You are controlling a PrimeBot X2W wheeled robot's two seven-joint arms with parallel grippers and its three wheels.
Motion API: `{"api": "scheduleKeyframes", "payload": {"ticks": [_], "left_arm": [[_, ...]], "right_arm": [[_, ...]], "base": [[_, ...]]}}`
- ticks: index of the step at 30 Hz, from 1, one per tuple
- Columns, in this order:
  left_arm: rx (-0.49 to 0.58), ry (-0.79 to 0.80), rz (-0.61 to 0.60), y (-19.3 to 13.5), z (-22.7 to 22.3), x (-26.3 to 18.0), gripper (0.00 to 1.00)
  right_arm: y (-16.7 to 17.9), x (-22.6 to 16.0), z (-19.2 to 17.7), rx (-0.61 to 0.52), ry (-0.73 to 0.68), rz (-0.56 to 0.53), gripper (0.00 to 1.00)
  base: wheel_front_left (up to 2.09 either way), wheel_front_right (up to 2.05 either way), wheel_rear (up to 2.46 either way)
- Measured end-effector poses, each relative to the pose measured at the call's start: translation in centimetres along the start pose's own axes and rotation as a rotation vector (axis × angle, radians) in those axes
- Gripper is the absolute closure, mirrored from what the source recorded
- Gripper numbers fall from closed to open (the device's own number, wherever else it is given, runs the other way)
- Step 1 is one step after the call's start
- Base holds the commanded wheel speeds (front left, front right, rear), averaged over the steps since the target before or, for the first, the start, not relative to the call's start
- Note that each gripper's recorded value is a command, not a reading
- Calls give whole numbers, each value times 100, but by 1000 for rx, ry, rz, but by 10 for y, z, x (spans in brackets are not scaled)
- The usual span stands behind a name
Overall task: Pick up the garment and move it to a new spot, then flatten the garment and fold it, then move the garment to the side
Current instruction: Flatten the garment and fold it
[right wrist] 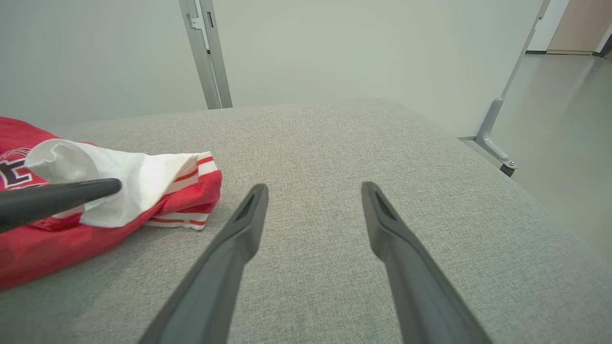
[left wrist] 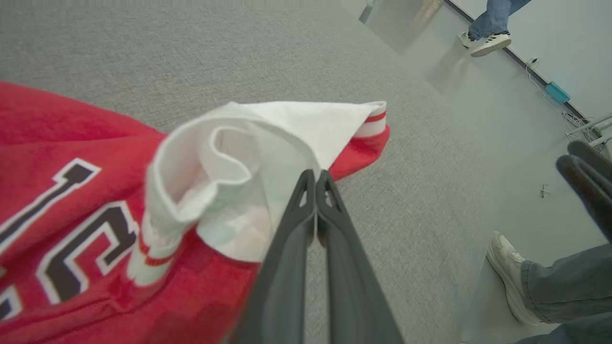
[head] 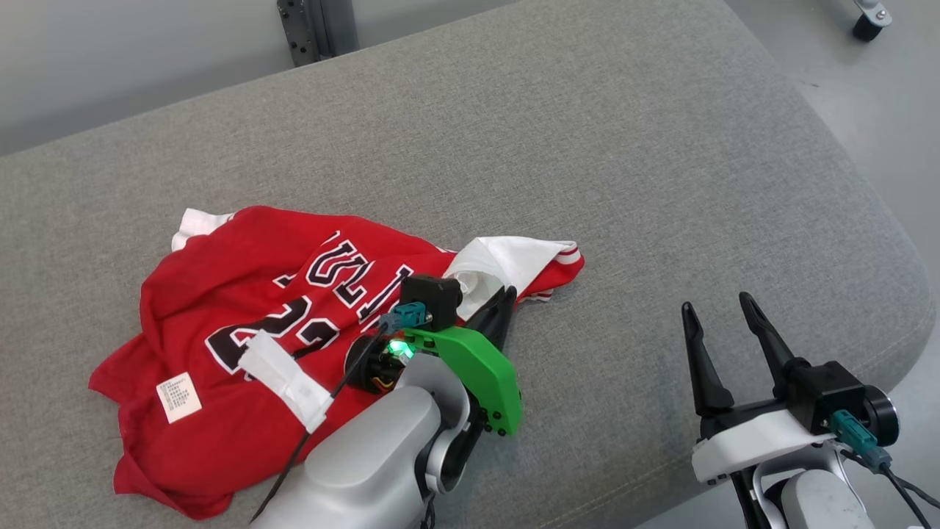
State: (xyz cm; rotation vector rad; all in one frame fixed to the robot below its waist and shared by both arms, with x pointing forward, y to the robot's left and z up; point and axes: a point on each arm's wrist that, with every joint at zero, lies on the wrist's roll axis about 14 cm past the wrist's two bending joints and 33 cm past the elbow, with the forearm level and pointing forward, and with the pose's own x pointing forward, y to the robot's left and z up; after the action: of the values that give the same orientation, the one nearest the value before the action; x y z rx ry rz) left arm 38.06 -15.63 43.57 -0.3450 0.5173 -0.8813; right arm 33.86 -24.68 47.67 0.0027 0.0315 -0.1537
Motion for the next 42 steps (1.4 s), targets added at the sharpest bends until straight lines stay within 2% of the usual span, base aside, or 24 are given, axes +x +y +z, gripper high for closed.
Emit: {"api": "scheduleKeyframes", "payload": {"ticks": [6, 12, 16, 18, 20, 21, 22, 23, 24, 26, 29, 33, 37, 40, 42], "left_arm": [[-58, -35, -52, -20, 6, -5, 100], [-163, -42, -184, -64, 12, -14, 100], [-256, -4, -252, -87, 9, -21, 100], [-349, 32, -270, -93, 2, -24, 100], [-353, 75, -286, -101, -8, -25, 100], [-371, 106, -275, -100, -15, -24, 84], [-383, 144, -251, -95, -25, -23, 54], [-368, 171, -216, -87, -36, -21, 15], [-355, 190, -186, -79, -45, -20, 0], [-359, 255, -169, -74, -63, -21, 0], [-356, 324, -208, -82, -81, -27, 0], [-264, 337, -233, -71, -87, -37, 0], [-192, 303, -263, -64, -74, -51, 0], [-152, 249, -216, -44, -56, -63, 0], [-142, 158, -110, -15, -34, -79, 0]], "right_arm": [[-1, -1, 0, 2, -1, -3, 0], [0, 0, -1, 1, 4, -1, 0], [1, 4, -2, -2, 5, 4, 0], [2, 4, -3, 1, 9, 6, 0], [2, 5, -4, 5, 14, 4, 0], [1, 5, -6, 7, 19, 0, 0], [0, 5, -8, 9, 25, -3, 0], [0, 5, -10, 8, 33, -4, 0], [0, 5, -12, 10, 40, -3, 0], [0, 5, -14, 14, 48, -8, 0], [-5, 4, -17, 10, 57, -24, 0], [-7, 6, -16, 4, 54, -26, 0], [-2, 8, -12, -16, 40, -5, 0], [4, 9, -8, -25, 24, 17, 0], [12, 10, -4, -29, 9, 43, 0]], "base": [[0, 0, 0], [0, 0, 0], [0, 0, 0], [0, 0, 0], [0, 0, 0], [0, 0, 0], [0, 0, 0], [0, 0, 0], [0, 0, 0], [0, 0, 0], [0, 0, 0], [0, 0, 0], [0, 0, 0], [0, 0, 0], [0, 0, 0]]}}
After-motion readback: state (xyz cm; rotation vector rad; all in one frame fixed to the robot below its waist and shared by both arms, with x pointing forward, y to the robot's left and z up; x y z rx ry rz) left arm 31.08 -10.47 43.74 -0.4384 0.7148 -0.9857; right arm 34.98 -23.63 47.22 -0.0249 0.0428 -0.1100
